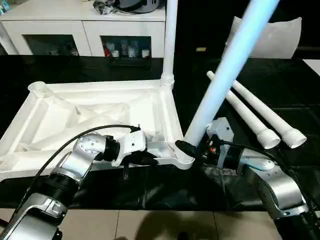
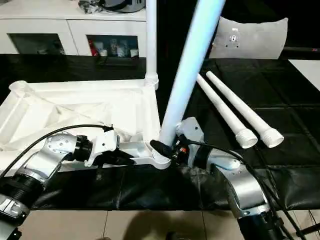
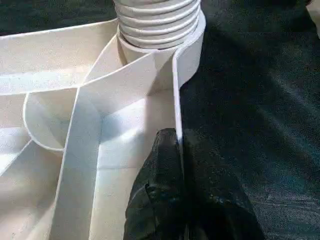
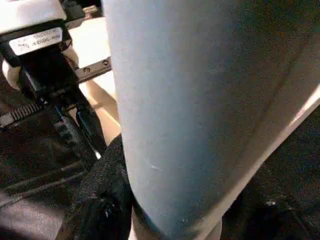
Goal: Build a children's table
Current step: Insert table leg to table base
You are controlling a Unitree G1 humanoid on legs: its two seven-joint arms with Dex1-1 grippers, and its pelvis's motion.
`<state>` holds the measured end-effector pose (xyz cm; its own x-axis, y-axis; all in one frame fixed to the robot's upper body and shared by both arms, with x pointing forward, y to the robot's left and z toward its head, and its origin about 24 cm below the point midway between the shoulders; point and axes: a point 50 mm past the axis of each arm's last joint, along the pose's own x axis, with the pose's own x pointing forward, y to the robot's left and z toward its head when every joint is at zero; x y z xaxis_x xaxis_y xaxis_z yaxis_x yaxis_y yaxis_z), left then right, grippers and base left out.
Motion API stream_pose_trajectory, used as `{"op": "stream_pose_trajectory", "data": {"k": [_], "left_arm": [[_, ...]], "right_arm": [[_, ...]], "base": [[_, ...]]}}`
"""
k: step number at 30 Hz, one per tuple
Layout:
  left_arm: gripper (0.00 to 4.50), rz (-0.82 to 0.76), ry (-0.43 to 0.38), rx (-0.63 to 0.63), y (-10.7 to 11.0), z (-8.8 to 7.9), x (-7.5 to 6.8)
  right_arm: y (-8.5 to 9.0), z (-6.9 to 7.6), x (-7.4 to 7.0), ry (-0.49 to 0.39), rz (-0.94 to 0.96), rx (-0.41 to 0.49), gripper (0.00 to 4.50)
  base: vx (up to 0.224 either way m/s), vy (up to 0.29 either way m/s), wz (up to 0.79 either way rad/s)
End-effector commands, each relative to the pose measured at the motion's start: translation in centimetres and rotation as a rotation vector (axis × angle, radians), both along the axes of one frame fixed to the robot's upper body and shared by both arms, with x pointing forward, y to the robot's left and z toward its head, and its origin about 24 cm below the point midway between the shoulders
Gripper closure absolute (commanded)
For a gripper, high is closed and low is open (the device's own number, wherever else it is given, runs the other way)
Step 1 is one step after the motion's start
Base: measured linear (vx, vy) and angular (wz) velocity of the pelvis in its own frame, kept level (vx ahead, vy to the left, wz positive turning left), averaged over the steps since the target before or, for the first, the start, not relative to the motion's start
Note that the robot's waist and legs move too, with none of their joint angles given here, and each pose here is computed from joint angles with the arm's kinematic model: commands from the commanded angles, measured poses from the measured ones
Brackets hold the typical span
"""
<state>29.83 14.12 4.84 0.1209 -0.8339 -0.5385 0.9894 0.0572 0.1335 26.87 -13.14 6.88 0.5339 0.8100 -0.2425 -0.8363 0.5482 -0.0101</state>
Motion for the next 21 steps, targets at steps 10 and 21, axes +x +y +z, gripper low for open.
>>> {"op": "stream_pose_trajectory", "data": {"k": [10, 21], "left_arm": [[4.5, -0.092, -0.07, 0.02, -0.6, 2.1, 0.8], [4.5, -0.086, -0.132, 0.047, 0.0, 4.8, 3.2]], "right_arm": [[-0.6, -4.9, -1.0, 0.24, 0.094, -0.189, 2.6], [0.6, -4.6, -1.4, 0.264, 0.181, -0.159, 2.6]], "base": [[0.0, 0.0, 0.0], [0.0, 0.0, 0.0]]}}
